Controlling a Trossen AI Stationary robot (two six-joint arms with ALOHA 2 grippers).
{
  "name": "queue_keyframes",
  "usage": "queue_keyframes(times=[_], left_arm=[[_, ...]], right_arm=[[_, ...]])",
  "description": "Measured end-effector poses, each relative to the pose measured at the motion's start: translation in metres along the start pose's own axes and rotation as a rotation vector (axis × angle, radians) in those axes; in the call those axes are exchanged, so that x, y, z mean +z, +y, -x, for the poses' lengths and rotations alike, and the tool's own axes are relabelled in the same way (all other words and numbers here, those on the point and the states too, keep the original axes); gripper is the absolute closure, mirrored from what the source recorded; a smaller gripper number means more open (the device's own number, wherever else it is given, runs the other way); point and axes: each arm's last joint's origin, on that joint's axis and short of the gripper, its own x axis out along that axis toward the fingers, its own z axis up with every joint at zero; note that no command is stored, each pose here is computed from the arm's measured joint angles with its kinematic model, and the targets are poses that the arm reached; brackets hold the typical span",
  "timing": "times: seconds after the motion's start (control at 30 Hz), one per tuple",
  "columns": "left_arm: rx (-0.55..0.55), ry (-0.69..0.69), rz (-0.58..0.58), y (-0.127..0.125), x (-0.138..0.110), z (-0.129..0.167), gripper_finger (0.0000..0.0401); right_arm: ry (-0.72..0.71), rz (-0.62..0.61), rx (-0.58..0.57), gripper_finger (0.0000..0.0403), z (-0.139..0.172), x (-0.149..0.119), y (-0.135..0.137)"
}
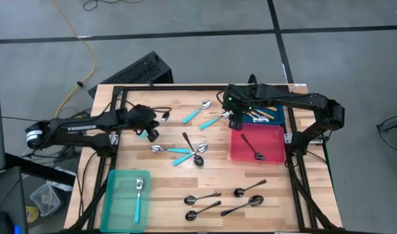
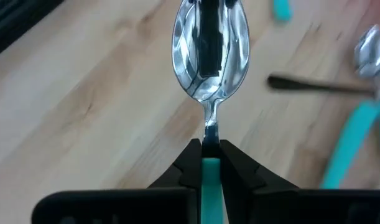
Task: Sort silverware by color (type)
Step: Put the blue spoon into the skyblue bin
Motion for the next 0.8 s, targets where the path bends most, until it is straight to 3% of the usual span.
queue_keyframes(times=[0.27, 0.47, 0.7, 0.8], left_arm=[[-0.105, -0.283, 0.040, -0.012, 0.017, 0.029, 0.0387], [-0.218, -0.474, -0.022, -0.026, 0.025, 0.051, 0.0387], [-0.562, -0.549, -0.128, -0.043, 0.027, 0.070, 0.0386], [-0.513, -0.562, -0.117, -0.045, 0.026, 0.071, 0.0385]], right_arm=[[-0.507, -0.031, 0.078, 0.0177, 0.011, 0.046, 0.026], [-0.835, 0.023, 0.120, 0.0177, 0.019, 0.065, 0.055], [-0.941, 0.242, 0.116, 0.0177, 0.022, 0.068, 0.091], [-0.959, 0.208, 0.157, 0.0177, 0.026, 0.068, 0.099]])
